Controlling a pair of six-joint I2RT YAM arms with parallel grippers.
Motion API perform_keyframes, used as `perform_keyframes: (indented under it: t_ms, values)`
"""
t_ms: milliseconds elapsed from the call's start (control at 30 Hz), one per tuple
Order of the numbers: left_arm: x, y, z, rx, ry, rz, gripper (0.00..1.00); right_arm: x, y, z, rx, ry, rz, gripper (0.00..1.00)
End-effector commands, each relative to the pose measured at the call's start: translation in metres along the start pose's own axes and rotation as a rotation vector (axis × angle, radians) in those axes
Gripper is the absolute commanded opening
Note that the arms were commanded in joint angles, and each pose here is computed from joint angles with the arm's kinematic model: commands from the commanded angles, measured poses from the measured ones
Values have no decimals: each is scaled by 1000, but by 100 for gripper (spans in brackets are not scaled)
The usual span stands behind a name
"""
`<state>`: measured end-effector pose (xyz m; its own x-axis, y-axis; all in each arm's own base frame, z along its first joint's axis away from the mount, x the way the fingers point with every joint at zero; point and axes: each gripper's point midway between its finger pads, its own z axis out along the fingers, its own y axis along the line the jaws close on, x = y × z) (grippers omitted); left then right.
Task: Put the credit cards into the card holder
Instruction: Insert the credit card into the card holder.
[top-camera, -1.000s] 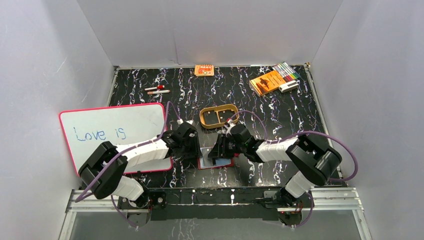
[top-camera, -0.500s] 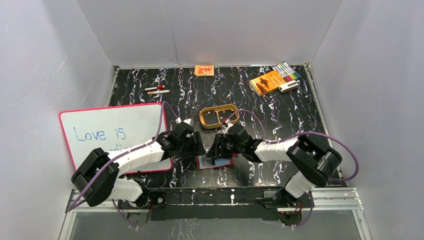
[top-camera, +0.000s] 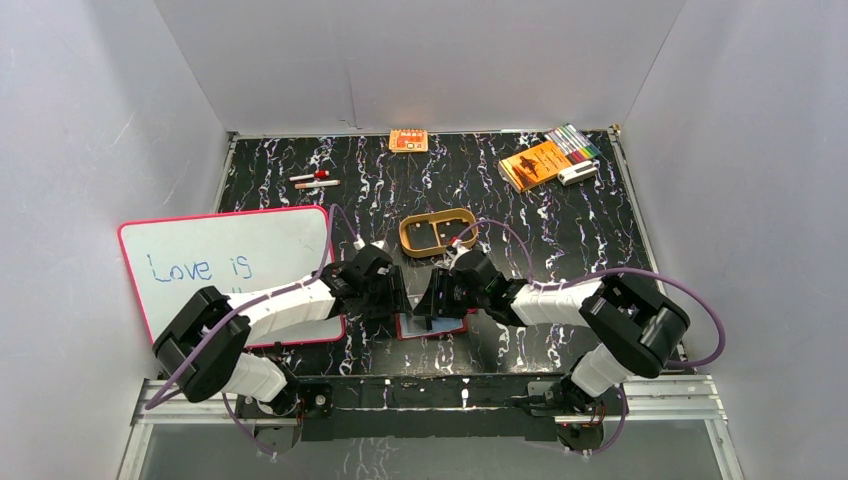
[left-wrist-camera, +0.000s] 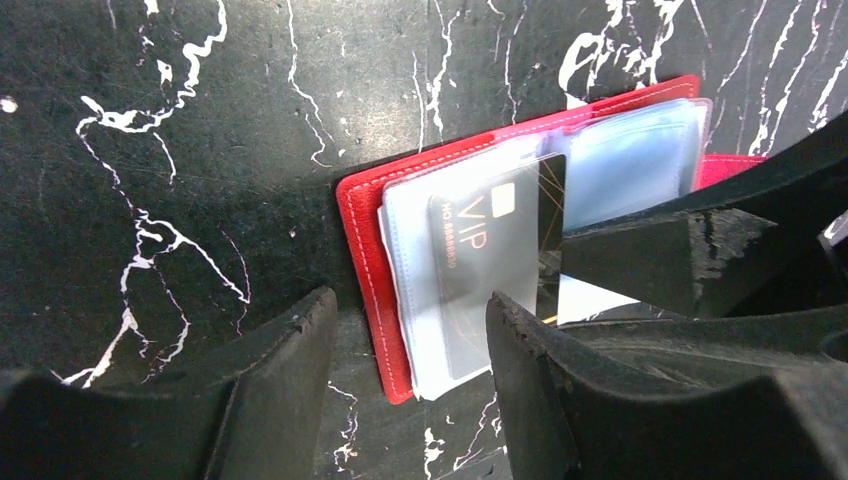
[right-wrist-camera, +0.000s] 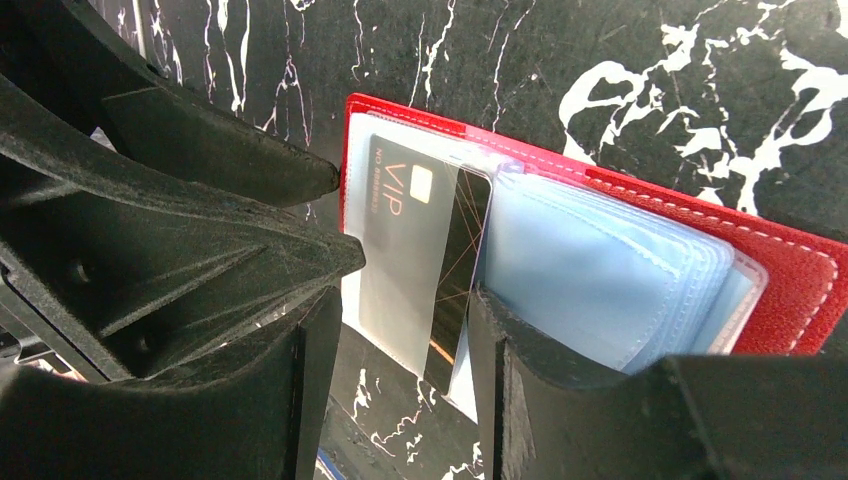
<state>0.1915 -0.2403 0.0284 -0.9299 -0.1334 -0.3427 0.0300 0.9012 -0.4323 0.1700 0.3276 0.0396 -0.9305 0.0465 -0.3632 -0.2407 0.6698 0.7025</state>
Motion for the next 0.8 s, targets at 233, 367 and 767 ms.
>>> perform_keyframes:
  t_ms: [233, 367, 767]
  values:
    - [0, -29, 6, 106, 46, -20, 54, 5, -7, -4, 28, -3, -10, 58]
    - [1, -36, 7, 138, 54, -20, 53, 5, -3, -3, 13, 1, -22, 59]
    - [1, -44, 7, 186, 55, -29, 53, 5, 16, 1, -69, 2, -58, 59]
